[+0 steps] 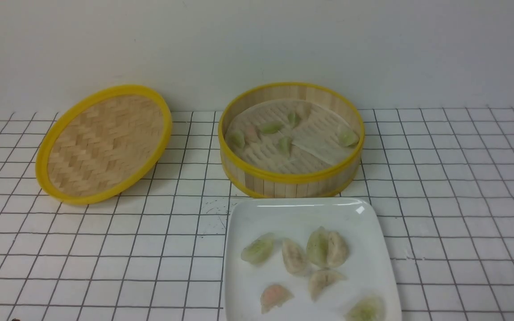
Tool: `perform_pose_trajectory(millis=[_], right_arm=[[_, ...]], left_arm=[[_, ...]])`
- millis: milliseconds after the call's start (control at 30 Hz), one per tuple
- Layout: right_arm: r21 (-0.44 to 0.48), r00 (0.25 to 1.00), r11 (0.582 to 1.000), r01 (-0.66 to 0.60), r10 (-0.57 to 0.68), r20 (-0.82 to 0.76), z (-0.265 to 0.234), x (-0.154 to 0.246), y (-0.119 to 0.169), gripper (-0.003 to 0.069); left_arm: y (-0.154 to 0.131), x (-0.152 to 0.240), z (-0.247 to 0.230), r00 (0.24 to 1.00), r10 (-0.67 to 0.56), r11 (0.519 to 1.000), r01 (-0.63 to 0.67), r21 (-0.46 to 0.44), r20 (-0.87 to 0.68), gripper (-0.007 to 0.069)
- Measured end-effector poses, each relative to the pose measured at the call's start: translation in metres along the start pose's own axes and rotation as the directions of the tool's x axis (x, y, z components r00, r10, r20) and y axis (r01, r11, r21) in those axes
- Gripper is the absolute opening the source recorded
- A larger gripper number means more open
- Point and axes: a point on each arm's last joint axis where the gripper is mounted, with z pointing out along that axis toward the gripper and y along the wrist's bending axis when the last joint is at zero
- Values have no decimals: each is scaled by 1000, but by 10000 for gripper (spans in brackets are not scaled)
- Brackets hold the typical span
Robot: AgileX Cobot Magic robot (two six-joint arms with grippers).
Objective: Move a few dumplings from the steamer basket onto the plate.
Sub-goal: Use the right arm to grab a dumpling from inside the steamer
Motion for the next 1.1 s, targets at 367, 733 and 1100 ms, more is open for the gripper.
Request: perform_pose_trajectory(millis=[367,733,1100], right_arm=[[0,1000,1000,0,0,0,0,0,0,192],[0,1000,1000,0,0,0,0,0,0,192],[0,1000,1000,0,0,0,0,0,0,192]], left_arm=[[0,0,0,1000,0,1000,0,0,0,225],[0,0,0,1000,4,1000,-4,0,0,225],[0,0,0,1000,7,1000,-7,0,0,225]])
